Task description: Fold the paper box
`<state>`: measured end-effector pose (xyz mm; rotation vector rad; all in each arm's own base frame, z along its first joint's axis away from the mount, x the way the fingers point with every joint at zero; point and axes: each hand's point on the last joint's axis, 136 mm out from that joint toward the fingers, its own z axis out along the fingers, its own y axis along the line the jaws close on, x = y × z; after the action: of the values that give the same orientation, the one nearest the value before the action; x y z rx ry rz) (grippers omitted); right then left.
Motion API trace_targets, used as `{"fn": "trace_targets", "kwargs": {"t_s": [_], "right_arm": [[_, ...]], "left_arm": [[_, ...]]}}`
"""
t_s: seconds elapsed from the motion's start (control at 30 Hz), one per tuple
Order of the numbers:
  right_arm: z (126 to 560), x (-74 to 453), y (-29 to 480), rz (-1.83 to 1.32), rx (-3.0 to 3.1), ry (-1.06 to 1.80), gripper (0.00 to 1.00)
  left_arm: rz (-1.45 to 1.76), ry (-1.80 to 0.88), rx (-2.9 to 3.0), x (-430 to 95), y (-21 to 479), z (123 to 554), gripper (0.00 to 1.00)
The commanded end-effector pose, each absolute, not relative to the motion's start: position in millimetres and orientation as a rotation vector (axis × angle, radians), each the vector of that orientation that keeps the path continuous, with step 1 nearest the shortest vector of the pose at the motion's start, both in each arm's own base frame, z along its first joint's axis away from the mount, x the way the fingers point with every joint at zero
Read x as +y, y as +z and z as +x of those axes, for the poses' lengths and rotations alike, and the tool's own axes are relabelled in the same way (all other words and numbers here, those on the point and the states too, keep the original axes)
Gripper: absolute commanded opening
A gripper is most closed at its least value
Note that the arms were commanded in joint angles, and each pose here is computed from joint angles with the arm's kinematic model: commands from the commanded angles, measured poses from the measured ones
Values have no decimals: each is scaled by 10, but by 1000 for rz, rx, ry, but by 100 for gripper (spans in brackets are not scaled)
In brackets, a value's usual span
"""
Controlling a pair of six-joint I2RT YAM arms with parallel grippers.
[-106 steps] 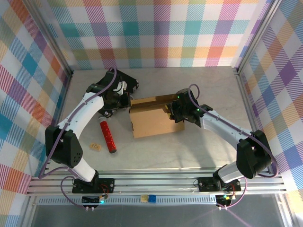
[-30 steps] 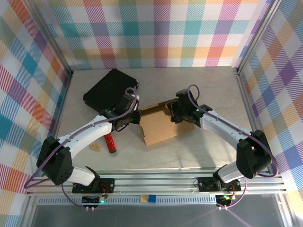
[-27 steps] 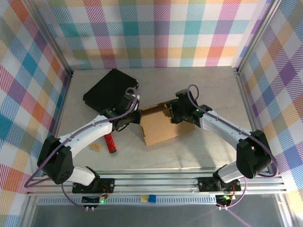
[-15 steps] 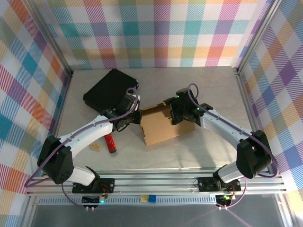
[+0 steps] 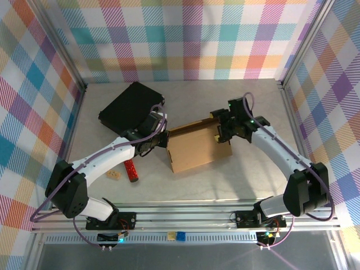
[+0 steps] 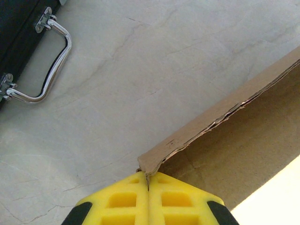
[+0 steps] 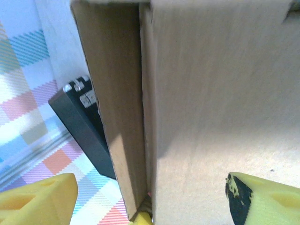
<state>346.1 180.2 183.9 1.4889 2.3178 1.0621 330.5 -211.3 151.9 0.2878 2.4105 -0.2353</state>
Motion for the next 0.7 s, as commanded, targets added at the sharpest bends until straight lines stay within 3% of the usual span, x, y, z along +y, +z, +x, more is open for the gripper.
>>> {"fn": "trace_targets", "kwargs": {"t_s": [0.0,0.67], "right_arm": [[3447,1696,1986,1488,2352,1077,83],[3767,1488,1861,1668,2485,1031,85]], "left_arm": [[314,-215,2388,-2153,1576,3327,0],[341,-192,2358,-2202,1650,3337,0]]}}
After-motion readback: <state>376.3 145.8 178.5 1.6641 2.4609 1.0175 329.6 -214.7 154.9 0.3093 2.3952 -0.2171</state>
